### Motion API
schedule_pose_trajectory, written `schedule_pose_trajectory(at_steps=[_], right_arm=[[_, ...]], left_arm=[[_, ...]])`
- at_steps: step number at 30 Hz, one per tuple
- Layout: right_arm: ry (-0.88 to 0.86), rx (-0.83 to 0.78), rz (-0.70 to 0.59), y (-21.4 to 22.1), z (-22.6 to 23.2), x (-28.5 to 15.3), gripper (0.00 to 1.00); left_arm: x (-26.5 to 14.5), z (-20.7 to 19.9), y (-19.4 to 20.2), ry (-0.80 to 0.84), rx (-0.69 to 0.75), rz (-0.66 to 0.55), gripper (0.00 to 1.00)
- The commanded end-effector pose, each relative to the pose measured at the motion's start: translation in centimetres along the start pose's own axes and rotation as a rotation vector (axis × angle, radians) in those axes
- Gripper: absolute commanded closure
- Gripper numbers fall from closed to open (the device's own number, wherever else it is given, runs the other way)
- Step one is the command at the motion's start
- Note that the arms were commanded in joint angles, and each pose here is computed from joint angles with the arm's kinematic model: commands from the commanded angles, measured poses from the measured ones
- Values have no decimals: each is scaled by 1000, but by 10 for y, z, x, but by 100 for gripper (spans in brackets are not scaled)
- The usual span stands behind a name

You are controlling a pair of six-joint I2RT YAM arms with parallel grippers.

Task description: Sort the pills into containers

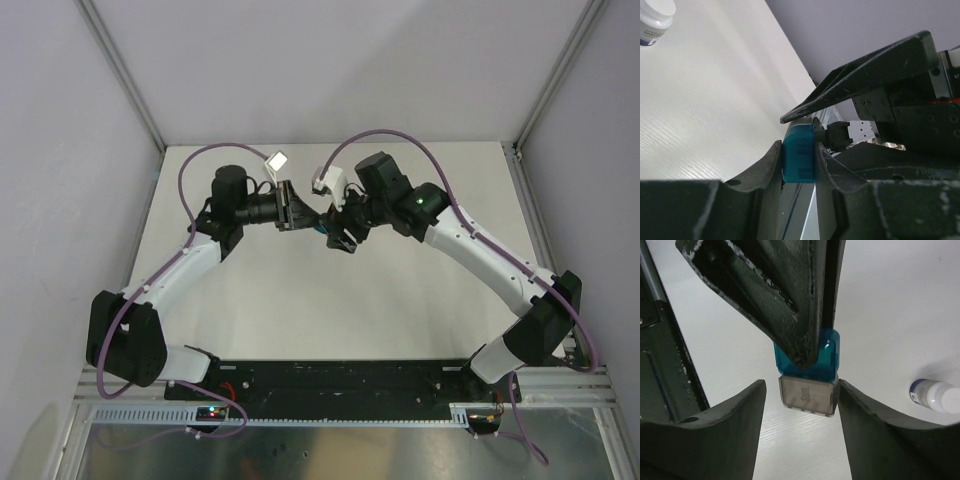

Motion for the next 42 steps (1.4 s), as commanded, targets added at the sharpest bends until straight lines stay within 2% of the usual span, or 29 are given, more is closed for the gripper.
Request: schedule_pose_trajectory(at_steps=[1,12,20,28,34,42], right_arm=[[138,-90,-48,-18,-3,-5,39],[381,-214,-1,-17,3,1,58],[497,-278,22,-16,7,1,63],[570,-305,30,-16,10,2,58],[512,-294,15,-16,17,-1,53],[376,-249,-32,-20,26,-14,41]], left_arm=[[-3,-20,-8,42,34,-31,100],[2,-10,-5,12,-27,-32,100],[2,-2,-9,-37,-51,-78,100],[1,9,-13,-84,-94,-114,100],[-2,15,-16,-106,-99,-134,100],[-5,17,-20,-111,-78,-147,100]])
Point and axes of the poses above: each gripper's point midway between its finger pads, its own x axis out along the fingers, its own z axis along the line the jaws close on, y = z × x, the point moved 8 cm from there along -x, back along the fingers, and after that the axes turned 2 degrees about -x, right-handed, at the moved point
